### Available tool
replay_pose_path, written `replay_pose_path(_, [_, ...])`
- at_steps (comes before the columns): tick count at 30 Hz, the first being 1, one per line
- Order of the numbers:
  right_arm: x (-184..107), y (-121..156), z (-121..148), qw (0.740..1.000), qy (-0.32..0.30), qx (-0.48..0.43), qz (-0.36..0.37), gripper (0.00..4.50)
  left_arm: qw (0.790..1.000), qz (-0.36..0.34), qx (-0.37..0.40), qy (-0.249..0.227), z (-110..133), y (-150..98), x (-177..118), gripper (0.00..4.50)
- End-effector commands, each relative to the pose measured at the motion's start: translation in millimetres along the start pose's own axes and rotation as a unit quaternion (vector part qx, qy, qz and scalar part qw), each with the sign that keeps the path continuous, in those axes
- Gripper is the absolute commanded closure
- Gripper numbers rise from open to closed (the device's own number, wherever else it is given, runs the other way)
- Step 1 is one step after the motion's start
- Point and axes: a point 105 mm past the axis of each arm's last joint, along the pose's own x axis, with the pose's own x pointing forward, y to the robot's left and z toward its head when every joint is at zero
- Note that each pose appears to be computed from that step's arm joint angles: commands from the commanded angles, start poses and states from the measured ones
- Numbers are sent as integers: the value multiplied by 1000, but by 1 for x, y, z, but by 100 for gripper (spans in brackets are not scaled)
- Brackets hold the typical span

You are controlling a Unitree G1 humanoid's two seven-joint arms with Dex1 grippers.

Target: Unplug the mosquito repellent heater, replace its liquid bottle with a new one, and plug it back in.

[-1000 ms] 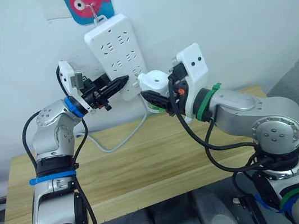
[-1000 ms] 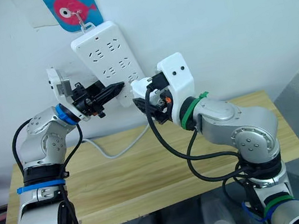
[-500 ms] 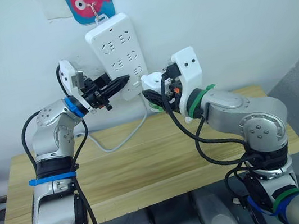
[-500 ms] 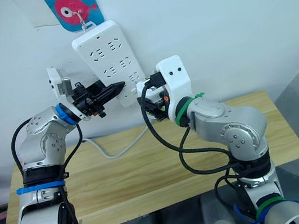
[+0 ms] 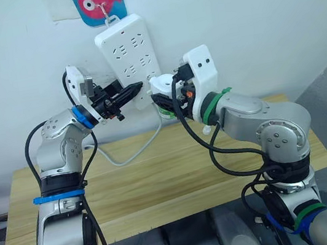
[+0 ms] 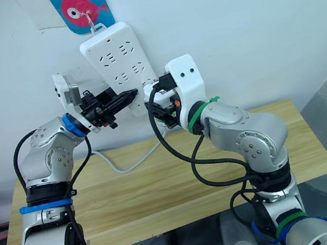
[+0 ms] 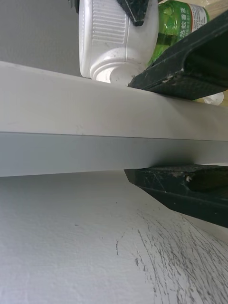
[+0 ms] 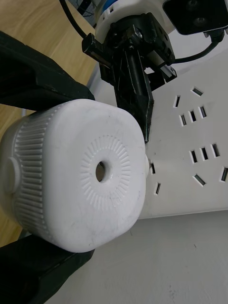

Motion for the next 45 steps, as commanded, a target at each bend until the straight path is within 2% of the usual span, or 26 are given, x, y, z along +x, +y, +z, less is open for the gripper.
replay_pose_path(1, [-2,5,19,999,-38,-13,8,153,999,-12,24,-30,18,-6,3,319])
replay_pose_path(17, [-3,0,23,999,-49,-20,-2,153,999,-15,24,-28,17,-7,3,319])
replay_pose_path(30, [4,22,27,998,-53,-8,23,153,999,-13,21,-32,19,-12,9,319])
replay_pose_path(45, [14,28,28,998,-47,-29,26,153,999,-22,17,-30,19,-16,11,319])
